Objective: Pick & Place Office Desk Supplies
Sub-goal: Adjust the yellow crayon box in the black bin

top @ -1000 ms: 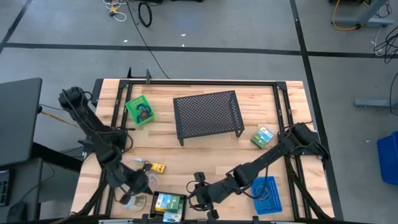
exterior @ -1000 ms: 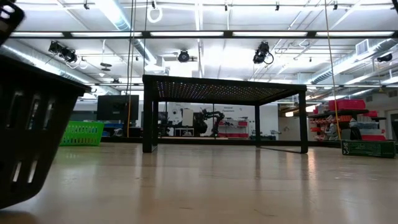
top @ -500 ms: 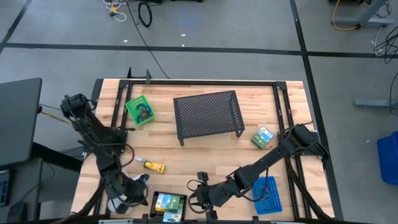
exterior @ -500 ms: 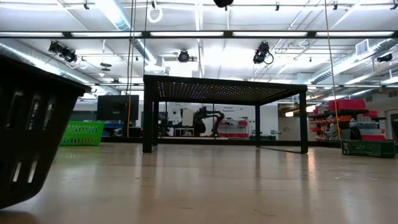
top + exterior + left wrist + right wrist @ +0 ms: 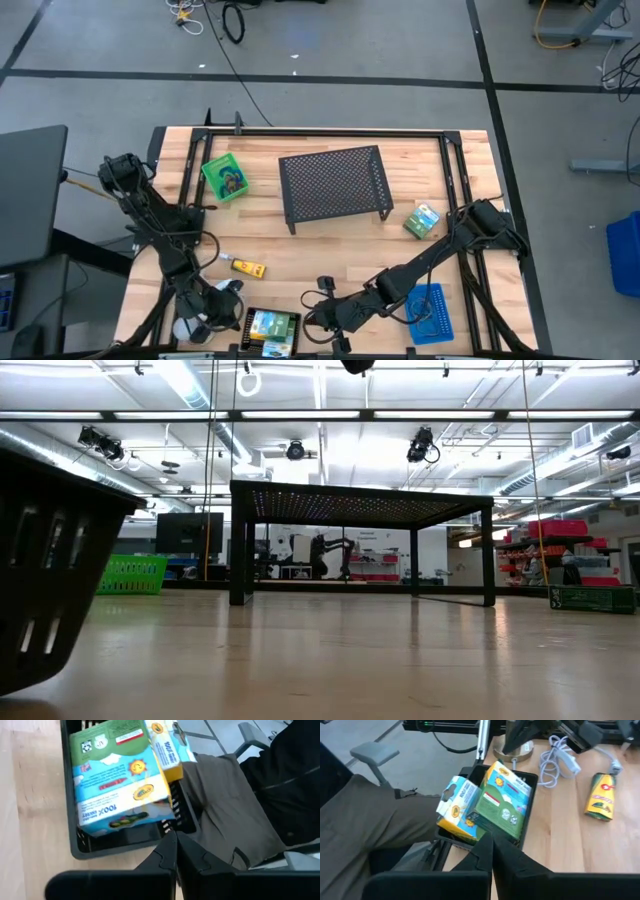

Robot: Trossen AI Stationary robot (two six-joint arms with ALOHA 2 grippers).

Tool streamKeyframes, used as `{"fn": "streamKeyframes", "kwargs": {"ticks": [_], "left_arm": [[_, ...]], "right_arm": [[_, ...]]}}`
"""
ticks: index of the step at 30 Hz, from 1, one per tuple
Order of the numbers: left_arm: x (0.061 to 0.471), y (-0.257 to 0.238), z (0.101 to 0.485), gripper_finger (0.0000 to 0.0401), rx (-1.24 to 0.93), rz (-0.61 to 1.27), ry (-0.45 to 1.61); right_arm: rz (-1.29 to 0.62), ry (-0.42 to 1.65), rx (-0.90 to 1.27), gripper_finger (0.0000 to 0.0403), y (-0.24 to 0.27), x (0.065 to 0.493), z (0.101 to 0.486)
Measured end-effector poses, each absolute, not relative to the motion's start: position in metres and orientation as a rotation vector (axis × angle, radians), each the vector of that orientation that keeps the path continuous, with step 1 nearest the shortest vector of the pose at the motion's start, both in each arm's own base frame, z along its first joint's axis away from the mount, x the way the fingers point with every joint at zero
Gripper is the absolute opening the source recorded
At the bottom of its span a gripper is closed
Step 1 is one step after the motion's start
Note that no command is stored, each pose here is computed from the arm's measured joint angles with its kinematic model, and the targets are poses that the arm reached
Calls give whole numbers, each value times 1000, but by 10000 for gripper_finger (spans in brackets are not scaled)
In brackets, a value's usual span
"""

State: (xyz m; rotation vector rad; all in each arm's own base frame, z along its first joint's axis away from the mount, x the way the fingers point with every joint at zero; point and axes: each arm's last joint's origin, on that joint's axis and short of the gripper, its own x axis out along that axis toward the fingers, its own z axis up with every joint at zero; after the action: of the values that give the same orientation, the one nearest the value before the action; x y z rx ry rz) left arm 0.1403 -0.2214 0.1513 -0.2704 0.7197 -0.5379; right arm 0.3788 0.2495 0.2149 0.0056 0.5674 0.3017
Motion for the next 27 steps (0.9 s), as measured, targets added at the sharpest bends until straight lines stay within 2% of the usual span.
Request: {"fn": "streamKeyframes", "kwargs": {"ticks": [19,27], "left_arm": [[157,-218,141,2,-295,-517,725],[162,-219,147,2,-303,-595,680]], "right_arm": [[310,622,35,1,250,379,206],[309,617,31,1,249,380,206]]}}
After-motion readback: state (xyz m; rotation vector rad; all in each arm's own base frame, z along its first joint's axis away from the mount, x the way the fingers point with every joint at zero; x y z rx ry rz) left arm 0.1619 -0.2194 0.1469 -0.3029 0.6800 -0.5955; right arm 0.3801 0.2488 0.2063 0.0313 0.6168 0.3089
